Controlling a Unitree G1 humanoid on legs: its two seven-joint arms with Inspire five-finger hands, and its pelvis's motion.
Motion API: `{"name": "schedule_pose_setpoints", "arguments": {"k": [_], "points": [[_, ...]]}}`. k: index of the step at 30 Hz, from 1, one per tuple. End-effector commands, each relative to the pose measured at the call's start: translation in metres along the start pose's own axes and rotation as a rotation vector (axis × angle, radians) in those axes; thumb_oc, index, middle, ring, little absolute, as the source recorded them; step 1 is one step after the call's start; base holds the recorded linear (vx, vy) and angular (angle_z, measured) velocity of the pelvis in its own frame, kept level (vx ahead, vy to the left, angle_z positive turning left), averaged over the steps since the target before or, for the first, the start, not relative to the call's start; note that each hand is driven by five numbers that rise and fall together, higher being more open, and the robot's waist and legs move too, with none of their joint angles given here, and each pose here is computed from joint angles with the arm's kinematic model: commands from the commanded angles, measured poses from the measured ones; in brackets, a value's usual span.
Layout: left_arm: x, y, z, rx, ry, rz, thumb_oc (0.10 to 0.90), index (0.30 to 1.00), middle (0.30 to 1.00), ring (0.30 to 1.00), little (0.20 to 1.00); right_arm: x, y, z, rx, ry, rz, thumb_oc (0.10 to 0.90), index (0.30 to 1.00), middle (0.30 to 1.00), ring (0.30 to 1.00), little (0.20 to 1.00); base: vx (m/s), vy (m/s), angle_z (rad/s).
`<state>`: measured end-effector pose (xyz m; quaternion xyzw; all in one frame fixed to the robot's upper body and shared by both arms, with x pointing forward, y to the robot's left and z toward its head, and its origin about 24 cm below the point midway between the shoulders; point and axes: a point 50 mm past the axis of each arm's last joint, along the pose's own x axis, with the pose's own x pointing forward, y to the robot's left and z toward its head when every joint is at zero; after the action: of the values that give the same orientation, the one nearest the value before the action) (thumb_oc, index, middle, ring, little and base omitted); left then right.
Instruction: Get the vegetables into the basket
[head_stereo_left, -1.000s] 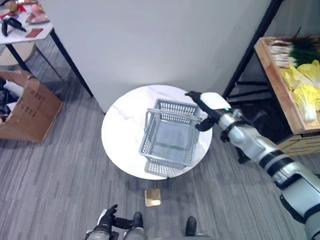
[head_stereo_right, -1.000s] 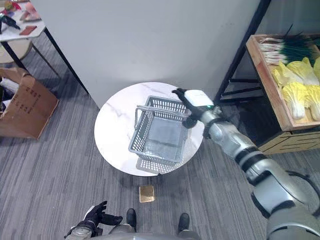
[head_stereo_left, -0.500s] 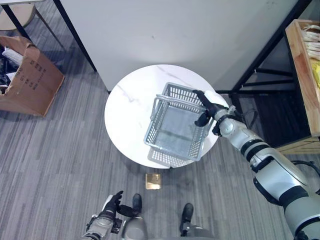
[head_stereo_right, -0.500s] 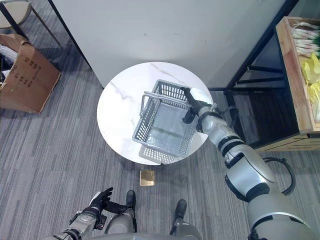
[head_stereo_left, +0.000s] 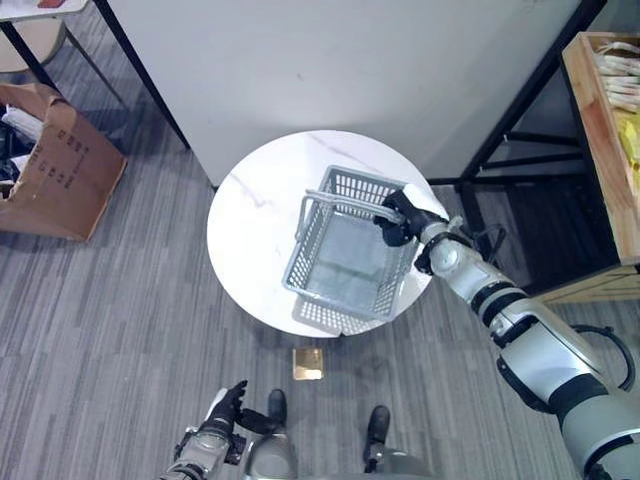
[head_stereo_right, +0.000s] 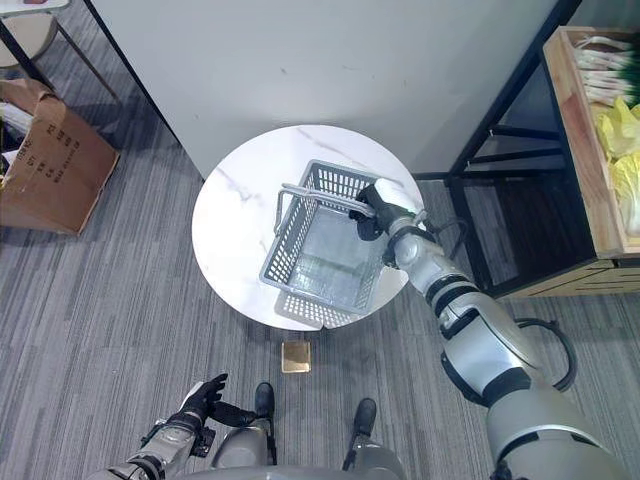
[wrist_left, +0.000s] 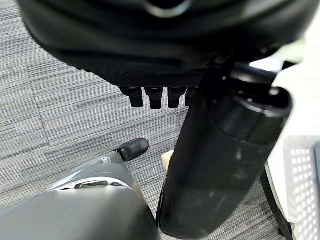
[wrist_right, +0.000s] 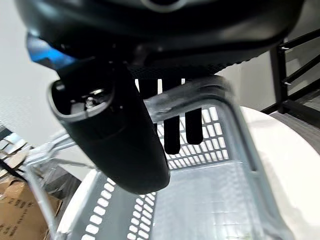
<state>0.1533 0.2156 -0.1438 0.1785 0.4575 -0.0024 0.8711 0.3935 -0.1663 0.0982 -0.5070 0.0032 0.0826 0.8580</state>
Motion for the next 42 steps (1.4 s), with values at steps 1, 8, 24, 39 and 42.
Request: {"name": "schedule_pose_setpoints", "arguments": {"k": [1,8,24,39,42], "points": [[0.0,0.008,-0.005,0.103,0.025,0.013,0.9,1.0,1.0,1.0,1.0,0.007,-0.04,0.063,-0.072,-0.277,-0.124,0.4,0.3,0.3,0.3,0.3,0.0,0.0,0.0],[-0.007,0.003,-0.035,0.087,0.148,-0.023,0.9,1.0,1.0,1.0,1.0,-0.036,-0.041,0.075,0.083,-0.526,-0.108,0.4,0.3,0.3,0.3,0.3,0.02,0.019,-0.1],[-0.02,0.009,-0.068,0.139,0.251,-0.043,0.9,1.0,1.0,1.0,1.0,-0.104,-0.053,0.004,-0.127,-0.457,-0.111,0.4,0.3,0.3,0.3,0.3,0.0,0.004,-0.28],[-0.017,0.006,-0.06,0.127,0.21,-0.034,0.9,1.0,1.0,1.0,1.0,-0.164,-0.022,-0.103,-0.044,0.003,-0.168,0.4,0.3,0.3,0.3,0.3,-0.03,0.073,-0.07],[-0.014,0.009,-0.051,0.148,0.171,-0.025,0.9,1.0,1.0,1.0,1.0,-0.175,-0.017,-0.12,-0.03,0.095,-0.211,0.4,0.3,0.3,0.3,0.3,-0.11,0.054,-0.02]]}}
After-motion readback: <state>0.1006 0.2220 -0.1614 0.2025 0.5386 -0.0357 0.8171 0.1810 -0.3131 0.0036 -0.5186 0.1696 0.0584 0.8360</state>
